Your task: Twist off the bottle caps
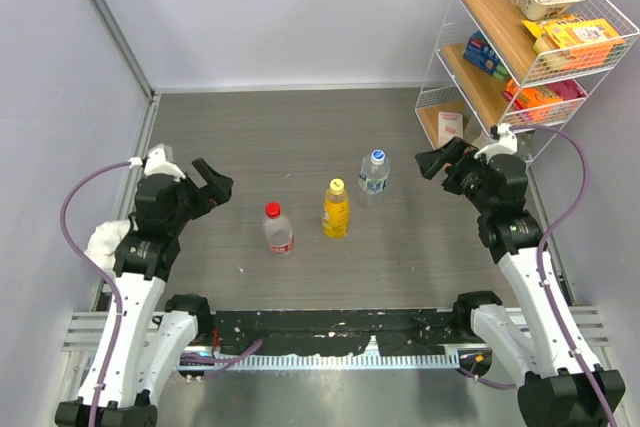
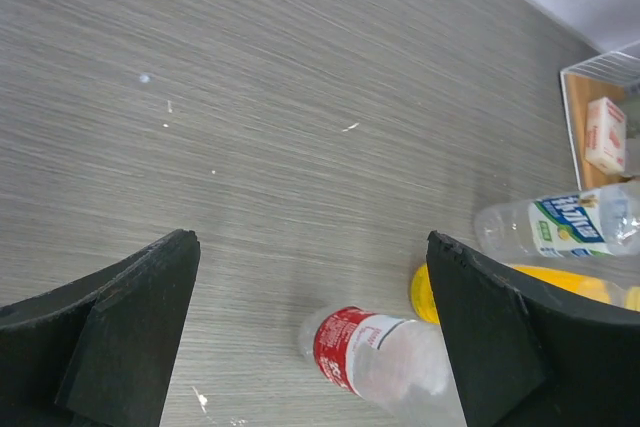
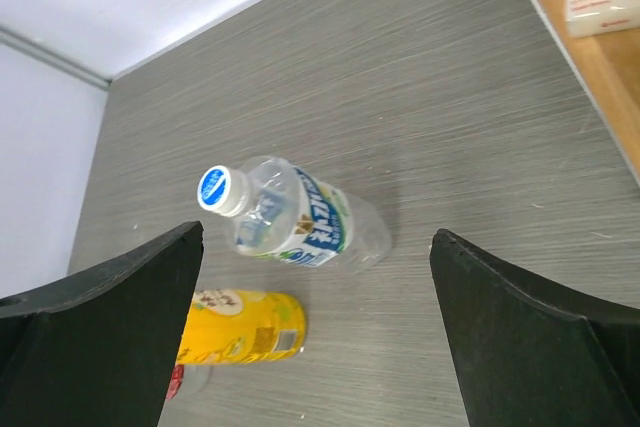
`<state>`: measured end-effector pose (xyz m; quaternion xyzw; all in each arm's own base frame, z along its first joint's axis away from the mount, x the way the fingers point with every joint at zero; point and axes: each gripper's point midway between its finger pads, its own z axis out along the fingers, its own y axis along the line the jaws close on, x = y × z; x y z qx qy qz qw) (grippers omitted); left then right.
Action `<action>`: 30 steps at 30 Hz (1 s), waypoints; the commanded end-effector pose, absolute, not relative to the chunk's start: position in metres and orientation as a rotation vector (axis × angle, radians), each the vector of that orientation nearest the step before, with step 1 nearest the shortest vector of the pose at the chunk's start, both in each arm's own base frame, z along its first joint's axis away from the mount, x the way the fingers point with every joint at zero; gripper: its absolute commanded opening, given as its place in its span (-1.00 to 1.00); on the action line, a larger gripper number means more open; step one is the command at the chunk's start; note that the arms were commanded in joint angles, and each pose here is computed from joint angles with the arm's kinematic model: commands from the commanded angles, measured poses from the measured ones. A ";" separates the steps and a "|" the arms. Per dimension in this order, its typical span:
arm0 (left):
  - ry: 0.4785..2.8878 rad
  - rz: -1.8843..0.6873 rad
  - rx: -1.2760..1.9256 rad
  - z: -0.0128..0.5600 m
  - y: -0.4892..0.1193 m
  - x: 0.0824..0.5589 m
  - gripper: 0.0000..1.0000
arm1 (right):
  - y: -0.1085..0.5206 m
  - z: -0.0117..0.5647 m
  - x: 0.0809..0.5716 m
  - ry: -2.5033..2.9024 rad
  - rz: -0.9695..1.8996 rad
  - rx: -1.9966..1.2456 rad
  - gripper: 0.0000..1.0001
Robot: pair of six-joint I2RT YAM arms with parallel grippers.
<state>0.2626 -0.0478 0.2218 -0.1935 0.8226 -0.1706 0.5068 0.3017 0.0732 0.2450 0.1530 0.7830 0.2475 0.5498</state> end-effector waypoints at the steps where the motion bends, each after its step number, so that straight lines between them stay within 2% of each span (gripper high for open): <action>1: 2.017 -0.507 -0.427 0.226 -0.063 0.256 0.99 | 0.099 0.274 0.291 1.833 0.734 0.260 1.00; 7: 2.136 -0.587 -0.378 0.218 -0.081 0.260 0.99 | 0.142 0.293 0.294 1.874 0.777 0.085 1.00; 10: 2.146 -0.663 -0.317 0.221 -0.094 0.264 0.99 | 0.165 0.313 0.299 1.875 0.688 -0.043 1.00; 12: 2.139 -0.690 -0.293 0.223 -0.099 0.267 0.99 | 0.169 0.313 0.305 1.893 0.532 -0.056 1.00; 21: 2.130 -0.801 -0.216 0.220 -0.116 0.277 0.99 | 0.206 0.272 0.312 1.989 0.216 -0.170 0.99; 26: 2.149 -0.858 -0.189 0.218 -0.126 0.291 0.99 | 0.210 0.252 0.330 2.021 0.109 -0.144 0.72; 30: 2.153 -0.901 -0.153 0.218 -0.133 0.298 0.99 | 0.206 0.256 0.340 1.996 0.062 -0.095 0.69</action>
